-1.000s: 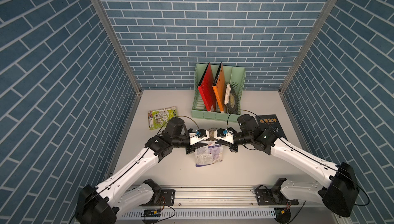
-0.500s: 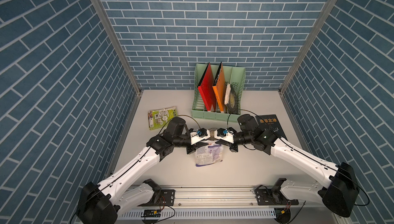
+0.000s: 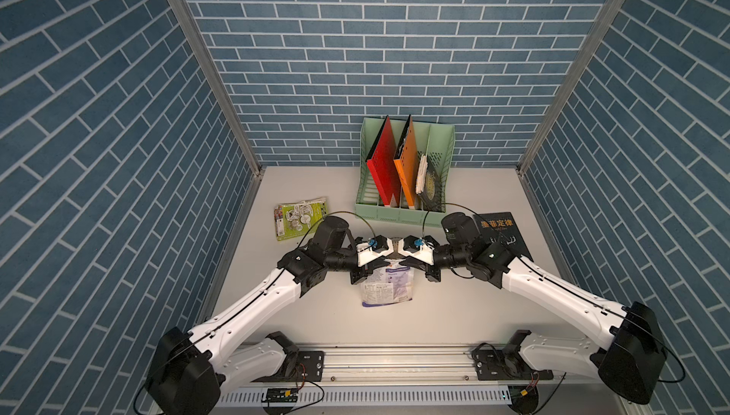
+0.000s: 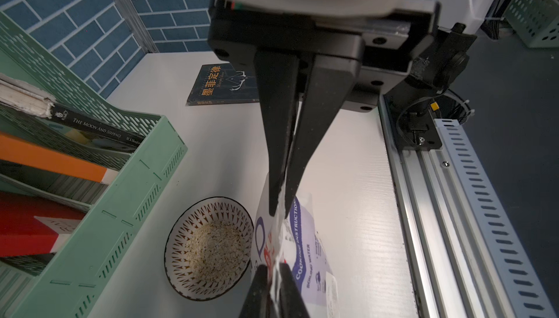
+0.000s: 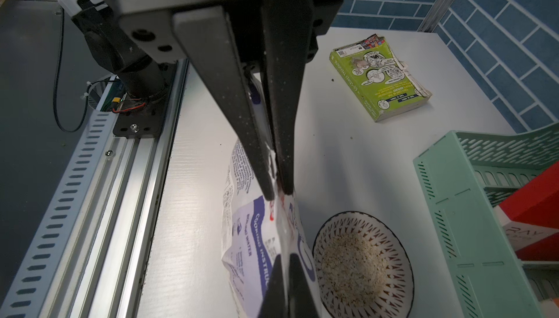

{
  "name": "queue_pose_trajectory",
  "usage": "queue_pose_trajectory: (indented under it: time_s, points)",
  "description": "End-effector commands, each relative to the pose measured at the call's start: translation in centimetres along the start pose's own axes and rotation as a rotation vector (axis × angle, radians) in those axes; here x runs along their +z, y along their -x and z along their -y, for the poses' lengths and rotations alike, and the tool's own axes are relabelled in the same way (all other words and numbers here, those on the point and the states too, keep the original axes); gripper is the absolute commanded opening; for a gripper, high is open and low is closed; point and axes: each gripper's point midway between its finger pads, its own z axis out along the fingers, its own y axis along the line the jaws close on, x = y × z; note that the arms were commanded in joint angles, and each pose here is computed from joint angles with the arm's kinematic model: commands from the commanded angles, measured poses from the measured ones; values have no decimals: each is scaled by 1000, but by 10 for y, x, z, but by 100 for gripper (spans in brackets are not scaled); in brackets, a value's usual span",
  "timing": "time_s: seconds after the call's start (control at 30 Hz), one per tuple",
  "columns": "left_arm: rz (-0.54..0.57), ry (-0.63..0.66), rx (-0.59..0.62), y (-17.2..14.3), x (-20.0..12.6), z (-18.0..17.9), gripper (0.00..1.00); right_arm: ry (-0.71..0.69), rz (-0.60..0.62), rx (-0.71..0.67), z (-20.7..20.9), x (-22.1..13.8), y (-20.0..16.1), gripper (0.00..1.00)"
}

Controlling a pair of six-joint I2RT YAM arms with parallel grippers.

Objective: Pour the oats into the breakfast bowl
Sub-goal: Close the oats bag at the center of the board.

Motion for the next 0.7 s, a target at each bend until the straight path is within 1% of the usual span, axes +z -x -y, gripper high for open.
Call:
queue_pose_trajectory:
  time_s: [0.0, 0.17, 0.27, 0.3, 0.37, 0.4, 0.43, 0.5, 0.67]
  points:
    - [10, -6, 7, 6, 3, 0, 0, 15, 103, -32, -6, -6, 27, 0]
    - [14, 9, 16, 8, 0, -1, 0, -8, 79, -38, -4, -9, 22, 0]
    - [5, 28, 20, 8, -3, -2, 0, -26, 92, -44, -2, -13, 26, 15]
    - [-1, 38, 21, 8, -4, -3, 7, -23, 104, -41, -2, -14, 31, 18]
    - [-10, 64, 24, 7, -10, -3, 30, -17, 112, -37, -3, -13, 36, 23]
    - [-14, 80, 27, 7, -13, -3, 37, -17, 107, -38, -4, -12, 38, 26]
    - [-14, 97, 32, 6, -18, -3, 43, -22, 99, -42, -3, -11, 40, 28]
    - [-16, 138, 36, 4, -27, -1, 50, -17, 73, -56, -6, -8, 43, 31]
    - [-39, 232, 28, -9, -45, 0, 57, -4, 0, -82, -8, 3, 41, 35]
